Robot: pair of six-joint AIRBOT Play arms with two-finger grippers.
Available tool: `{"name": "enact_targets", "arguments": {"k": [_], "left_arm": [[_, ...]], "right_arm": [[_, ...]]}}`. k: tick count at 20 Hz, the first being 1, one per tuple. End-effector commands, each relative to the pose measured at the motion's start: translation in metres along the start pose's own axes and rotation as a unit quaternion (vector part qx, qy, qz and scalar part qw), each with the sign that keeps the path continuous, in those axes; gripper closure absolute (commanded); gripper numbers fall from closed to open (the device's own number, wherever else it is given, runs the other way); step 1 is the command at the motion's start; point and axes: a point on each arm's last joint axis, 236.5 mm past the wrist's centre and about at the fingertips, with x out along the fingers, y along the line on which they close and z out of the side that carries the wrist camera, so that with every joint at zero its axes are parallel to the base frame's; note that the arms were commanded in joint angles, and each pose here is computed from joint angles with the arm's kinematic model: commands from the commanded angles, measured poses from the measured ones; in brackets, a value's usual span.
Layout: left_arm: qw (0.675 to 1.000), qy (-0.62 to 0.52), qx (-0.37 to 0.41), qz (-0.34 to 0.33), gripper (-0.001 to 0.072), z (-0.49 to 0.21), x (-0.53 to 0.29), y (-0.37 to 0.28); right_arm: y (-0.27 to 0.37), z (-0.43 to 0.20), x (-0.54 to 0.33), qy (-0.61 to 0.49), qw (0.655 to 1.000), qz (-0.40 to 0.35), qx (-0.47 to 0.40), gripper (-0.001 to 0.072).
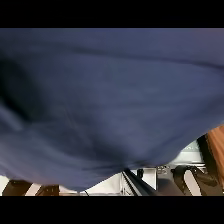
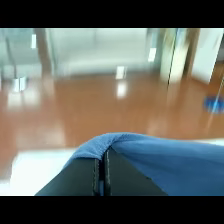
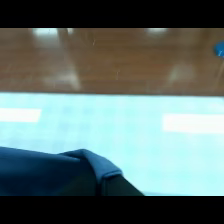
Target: Fold the shirts.
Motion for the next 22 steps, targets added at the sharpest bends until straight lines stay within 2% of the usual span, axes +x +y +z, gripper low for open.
{"name": "enact_targets", "arguments": {"k": [1,5,8,12,14,18,22], "left_arm": [[0.988,0.149,-0.023,0.015,0.0685,-0.089,0.062,0.009],[0.968,0.244,-0.062,-0.004,0.0684,-0.190,0.165,-0.002],[0.958,0.266,-0.106,-0.024,0.0684,-0.244,0.246,-0.015],[0.942,0.271,-0.194,-0.038,0.0684,-0.298,0.350,-0.029],[0.938,0.278,-0.207,-0.032,0.0684,-0.319,0.393,-0.028],[0.922,0.323,-0.212,-0.039,0.0684,-0.354,0.452,-0.034],[0.901,0.356,-0.239,-0.060,0.0682,-0.367,0.470,-0.049]], "right_arm": [[-0.001,-0.043,0.051,0.074,0.996,0.045,0.033,0.0692],[-0.016,-0.094,0.145,0.160,0.979,0.102,0.073,0.0692],[-0.048,-0.119,0.228,0.198,0.968,0.106,0.112,0.0692],[-0.064,-0.150,0.342,0.204,0.951,0.152,0.178,0.0692],[-0.079,-0.168,0.398,0.209,0.949,0.133,0.193,0.0692],[-0.093,-0.158,0.480,0.208,0.942,0.133,0.226,0.0692],[-0.089,-0.158,0.506,0.239,0.925,0.155,0.251,0.0692]]}}
